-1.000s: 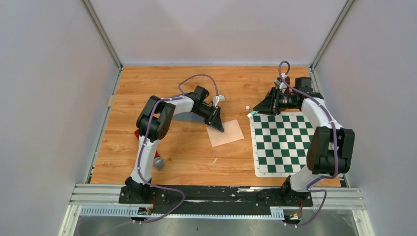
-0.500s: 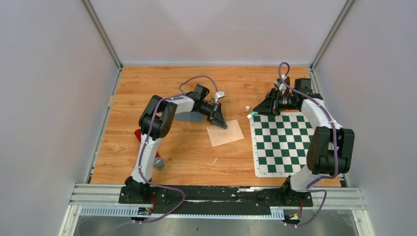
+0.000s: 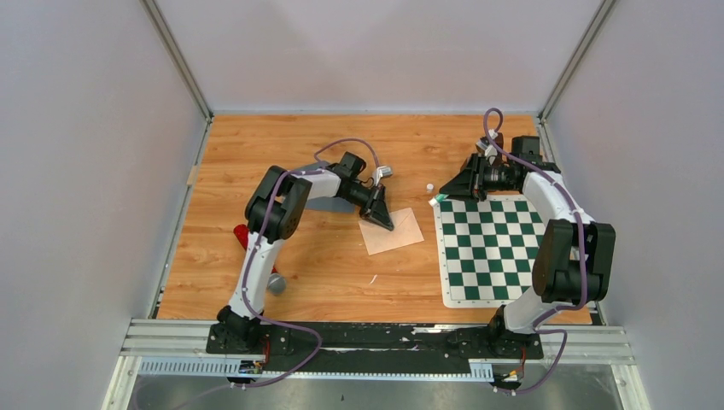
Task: Place the letter into the envelope and seal it
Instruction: Seal the envelope flap on the envelope.
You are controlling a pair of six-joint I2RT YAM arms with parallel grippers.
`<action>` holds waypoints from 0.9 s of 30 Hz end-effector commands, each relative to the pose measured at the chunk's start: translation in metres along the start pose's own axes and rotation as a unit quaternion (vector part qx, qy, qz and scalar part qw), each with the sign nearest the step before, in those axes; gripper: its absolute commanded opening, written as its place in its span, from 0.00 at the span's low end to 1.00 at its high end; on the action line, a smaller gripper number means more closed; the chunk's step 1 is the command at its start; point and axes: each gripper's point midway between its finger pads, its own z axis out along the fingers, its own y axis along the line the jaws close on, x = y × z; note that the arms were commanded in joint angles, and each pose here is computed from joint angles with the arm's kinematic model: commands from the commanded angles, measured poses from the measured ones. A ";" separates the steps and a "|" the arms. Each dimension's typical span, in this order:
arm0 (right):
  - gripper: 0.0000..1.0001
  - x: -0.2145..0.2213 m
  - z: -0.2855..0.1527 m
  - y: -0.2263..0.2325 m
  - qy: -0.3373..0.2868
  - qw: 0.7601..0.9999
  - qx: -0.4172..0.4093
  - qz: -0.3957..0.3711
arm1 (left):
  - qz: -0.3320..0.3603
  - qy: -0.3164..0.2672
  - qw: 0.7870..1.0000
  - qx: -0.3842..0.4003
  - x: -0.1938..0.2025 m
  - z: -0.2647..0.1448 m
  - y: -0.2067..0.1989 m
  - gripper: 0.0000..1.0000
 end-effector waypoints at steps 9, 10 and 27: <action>0.00 -0.010 -0.001 0.002 -0.008 1.000 -0.011 -0.018 | 0.012 0.017 1.000 -0.017 0.004 0.010 0.006 0.13; 0.00 -0.010 0.000 0.002 -0.008 1.000 -0.010 -0.018 | 0.011 0.017 1.000 -0.020 0.004 0.011 0.007 0.13; 0.00 -0.012 0.000 0.001 -0.009 1.000 -0.010 -0.018 | -0.012 0.018 0.997 -0.069 0.010 0.009 0.034 0.13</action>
